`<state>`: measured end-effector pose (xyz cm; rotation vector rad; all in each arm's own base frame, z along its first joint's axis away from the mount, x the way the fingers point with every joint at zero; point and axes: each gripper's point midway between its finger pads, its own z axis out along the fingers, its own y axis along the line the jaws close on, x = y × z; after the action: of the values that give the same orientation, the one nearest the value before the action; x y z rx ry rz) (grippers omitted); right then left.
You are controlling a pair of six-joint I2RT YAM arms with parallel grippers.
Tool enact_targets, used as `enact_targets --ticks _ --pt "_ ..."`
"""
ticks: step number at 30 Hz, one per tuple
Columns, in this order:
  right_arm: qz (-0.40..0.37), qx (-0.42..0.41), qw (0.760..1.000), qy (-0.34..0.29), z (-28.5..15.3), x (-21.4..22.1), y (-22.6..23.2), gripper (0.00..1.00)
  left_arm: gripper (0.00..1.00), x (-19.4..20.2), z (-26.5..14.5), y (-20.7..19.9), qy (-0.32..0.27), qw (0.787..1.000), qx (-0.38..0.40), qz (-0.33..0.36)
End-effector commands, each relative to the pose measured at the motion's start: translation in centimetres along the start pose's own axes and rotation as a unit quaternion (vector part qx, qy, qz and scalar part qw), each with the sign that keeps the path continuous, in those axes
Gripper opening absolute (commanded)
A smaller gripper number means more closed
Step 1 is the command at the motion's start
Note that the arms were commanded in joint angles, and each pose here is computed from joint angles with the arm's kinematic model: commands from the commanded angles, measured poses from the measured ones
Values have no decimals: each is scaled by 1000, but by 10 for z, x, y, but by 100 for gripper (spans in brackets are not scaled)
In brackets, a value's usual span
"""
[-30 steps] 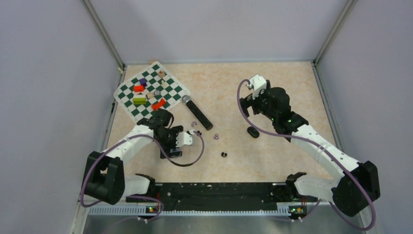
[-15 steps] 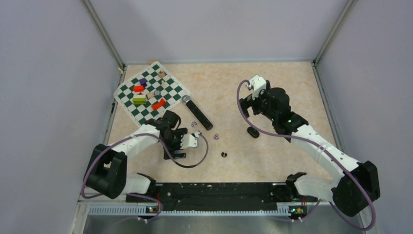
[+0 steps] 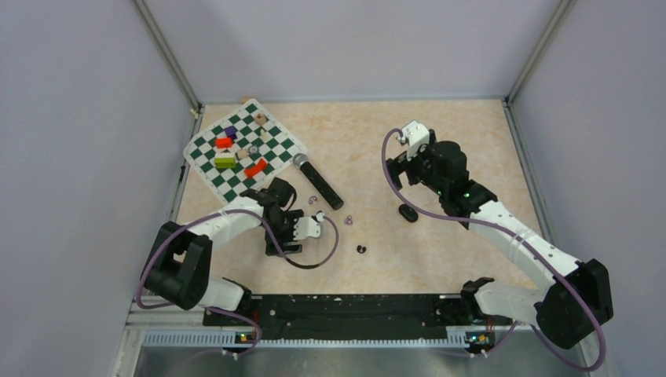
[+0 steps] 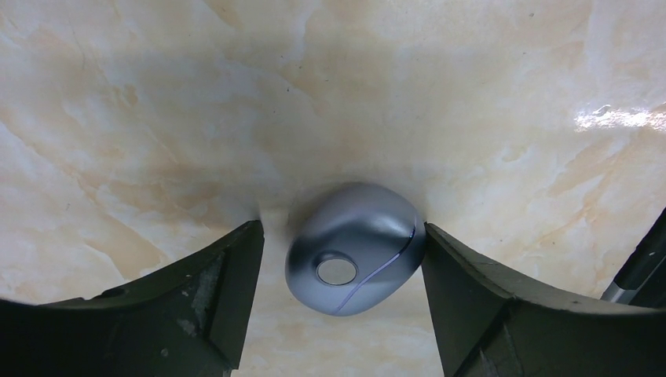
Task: Insert the wireless bluetooth earbuds into the charging case
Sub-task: Pick up the charging case at the center of the board.
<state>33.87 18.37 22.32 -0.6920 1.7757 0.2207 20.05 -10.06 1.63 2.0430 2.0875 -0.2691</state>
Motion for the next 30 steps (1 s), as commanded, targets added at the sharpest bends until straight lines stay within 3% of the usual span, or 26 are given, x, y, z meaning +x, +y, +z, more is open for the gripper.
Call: enact_targets --ticks 1,5,18,24,27,28,30 --pt "-5 2 1000 -25 -2 -13 1 99 76 -2 -4 3 5 1000 0 0" --pt "-5 3 1000 -25 -2 -13 1 99 68 -7 -6 4 -1 1000 0 -1" --pt "-5 2 1000 -22 -1 -11 1 99 65 -13 6 21 5 999 -14 -39" --pt "-5 1 1000 -21 -1 -10 2 99 64 -16 22 36 32 995 -19 -91" --pt "-6 0 1000 -20 0 -10 2 99 71 -13 27 49 62 991 -26 -118" --pt "-6 0 1000 -20 0 -10 2 99 79 -13 27 53 74 988 -28 -129" --pt "-6 0 1000 -18 0 -8 2 99 81 -13 27 66 88 984 -44 -151"
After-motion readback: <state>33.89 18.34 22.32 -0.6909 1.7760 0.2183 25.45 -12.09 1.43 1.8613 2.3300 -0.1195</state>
